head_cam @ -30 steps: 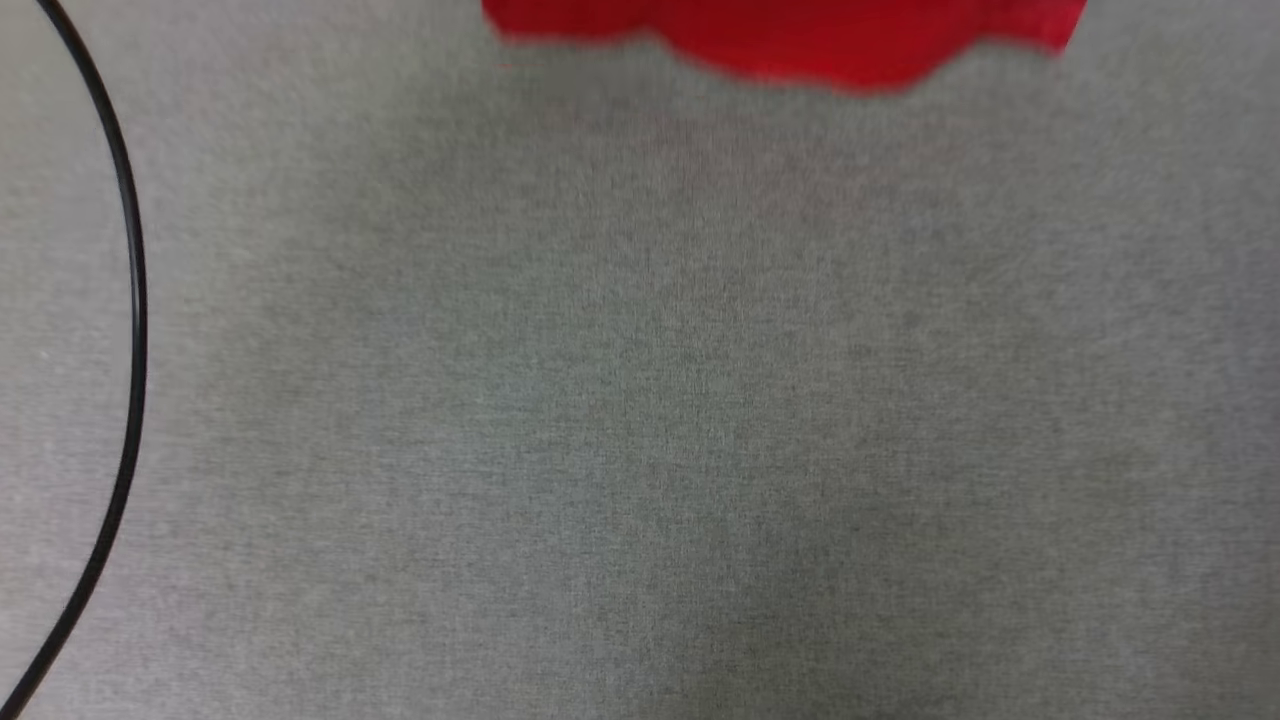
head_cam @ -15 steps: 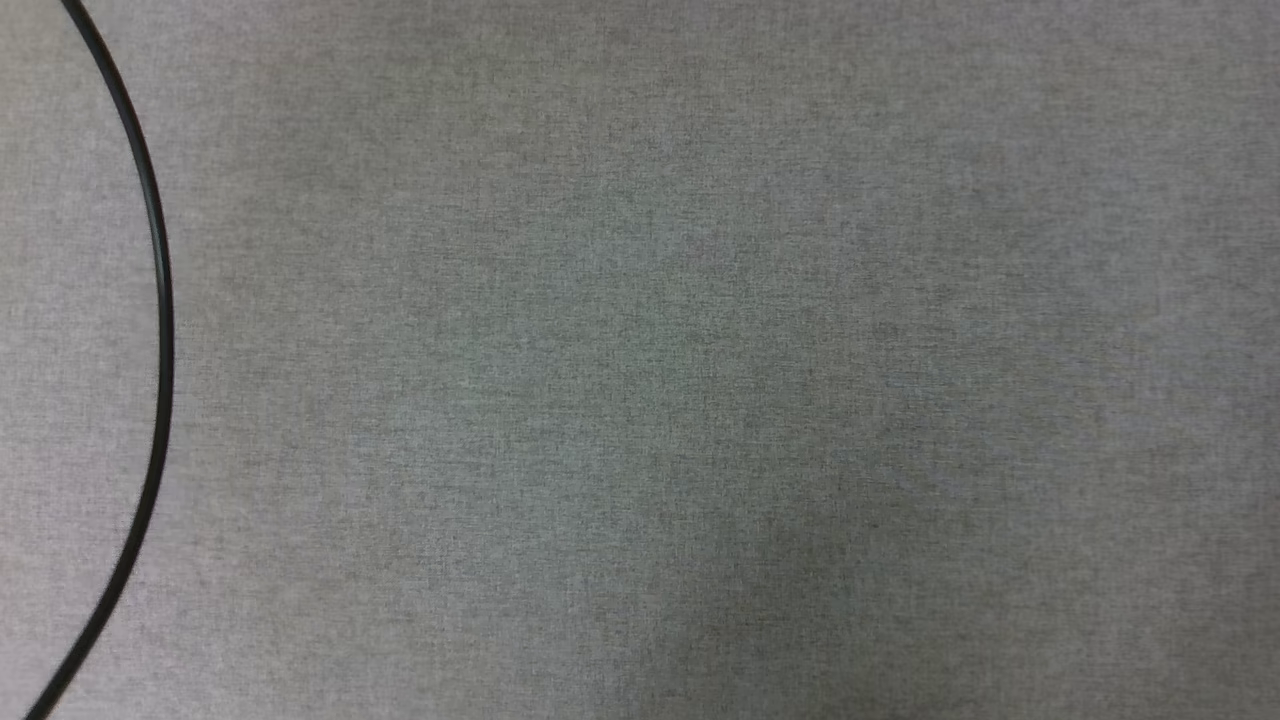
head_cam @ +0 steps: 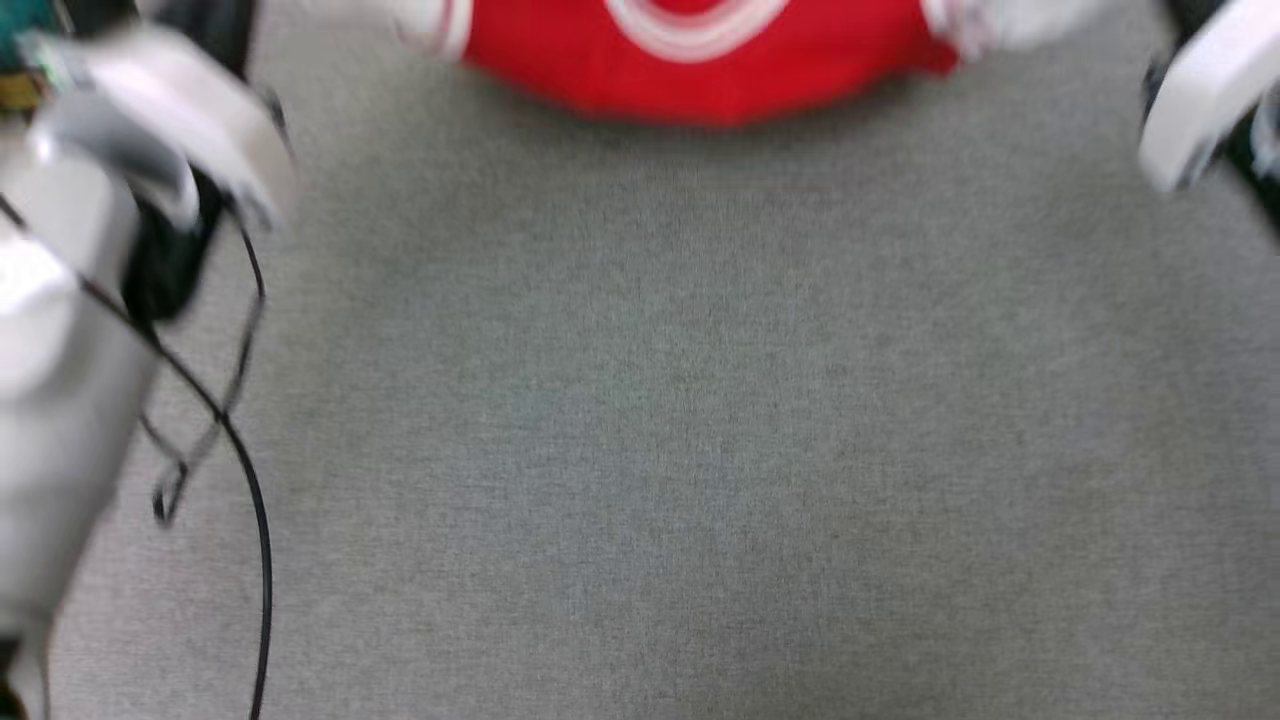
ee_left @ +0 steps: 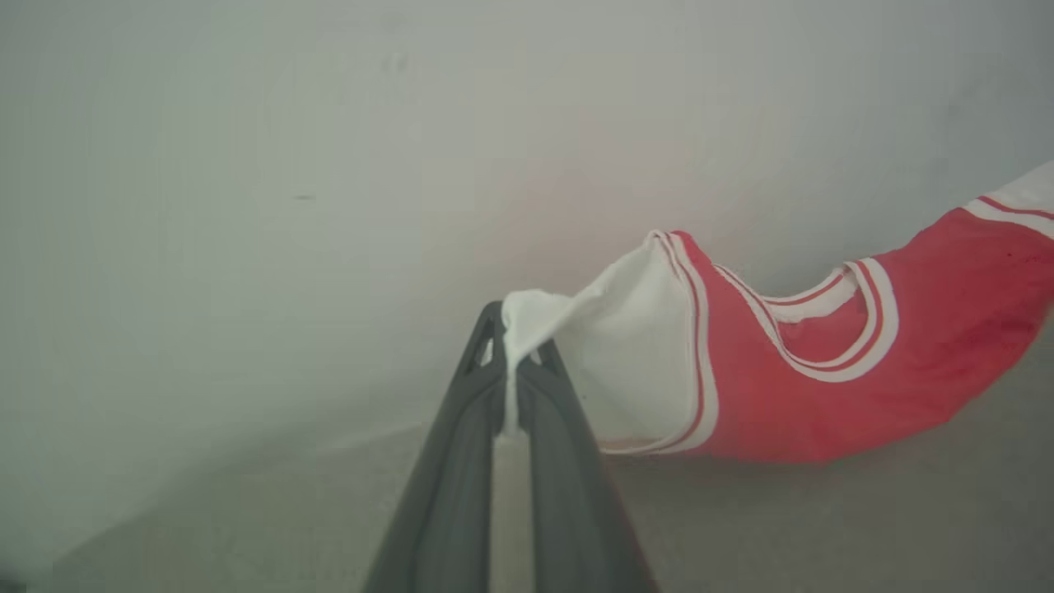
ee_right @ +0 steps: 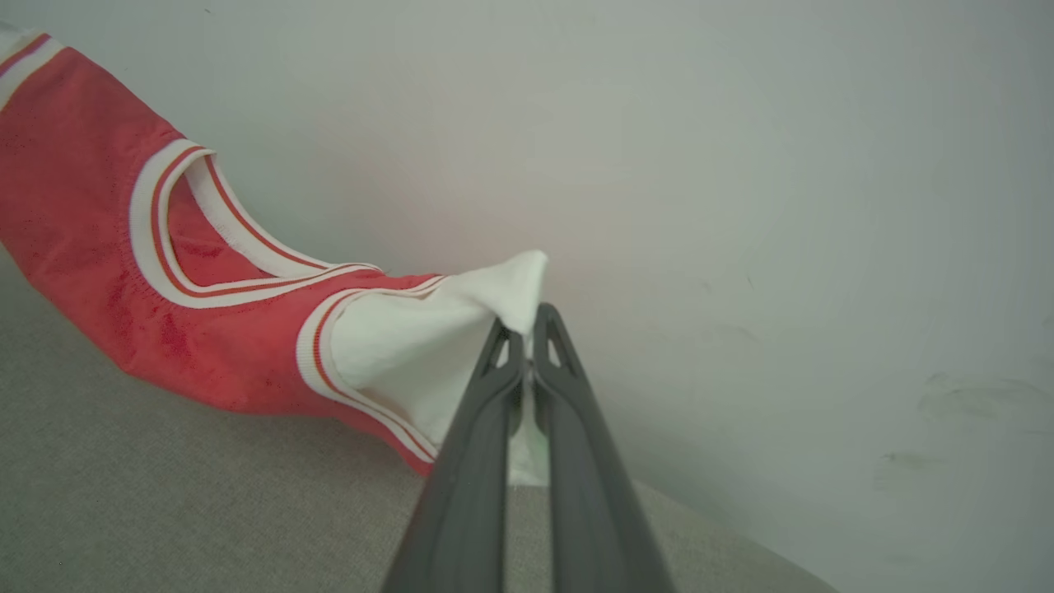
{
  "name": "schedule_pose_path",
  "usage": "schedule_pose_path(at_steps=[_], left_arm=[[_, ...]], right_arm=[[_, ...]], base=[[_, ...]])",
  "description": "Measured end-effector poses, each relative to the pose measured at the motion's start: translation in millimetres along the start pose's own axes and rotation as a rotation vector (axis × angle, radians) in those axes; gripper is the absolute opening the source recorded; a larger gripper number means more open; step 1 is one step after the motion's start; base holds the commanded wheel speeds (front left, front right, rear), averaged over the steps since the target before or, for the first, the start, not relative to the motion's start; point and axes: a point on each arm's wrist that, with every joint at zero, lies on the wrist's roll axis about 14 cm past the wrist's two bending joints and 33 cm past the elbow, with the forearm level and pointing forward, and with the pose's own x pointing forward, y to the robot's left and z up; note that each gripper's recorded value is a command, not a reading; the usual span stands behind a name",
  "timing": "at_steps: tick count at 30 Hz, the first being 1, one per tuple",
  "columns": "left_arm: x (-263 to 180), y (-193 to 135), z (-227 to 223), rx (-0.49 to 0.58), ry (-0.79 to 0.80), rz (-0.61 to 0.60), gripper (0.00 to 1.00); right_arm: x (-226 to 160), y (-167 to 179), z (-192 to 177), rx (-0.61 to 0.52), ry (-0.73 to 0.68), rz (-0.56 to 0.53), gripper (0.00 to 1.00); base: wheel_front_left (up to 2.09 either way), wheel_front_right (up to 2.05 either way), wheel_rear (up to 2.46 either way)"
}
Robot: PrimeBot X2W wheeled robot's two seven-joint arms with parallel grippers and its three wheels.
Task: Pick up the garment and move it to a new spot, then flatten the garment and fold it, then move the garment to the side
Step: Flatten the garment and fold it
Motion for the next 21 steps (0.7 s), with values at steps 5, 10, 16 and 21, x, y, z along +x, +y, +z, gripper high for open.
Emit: schedule_pose_path(at_steps=[5,10,16,21], left_arm=[[-70,-19,-40,-0.081,0.103,0.035,0.0],[-130,-25,-68,-0.152,0.193,0.09,0.0],[-204,-38,-100,-0.226,0.313,0.152,0.0],[-255,-42,-116,-0.267,0.375,0.208,0.0]], right_arm=[[-54,35,-41,0.047,0.099,0.07,0.0],[-104,56,-76,0.093,0.192,0.097,0.0],[-165,71,-107,0.157,0.282,0.083,0.0],[-212,75,-126,0.207,0.33,0.041,0.0]], base=[[0.0,0.0,0.0],[0.0,0.0,0.0],[0.0,0.0,0.0],[0.0,0.0,0.0]])
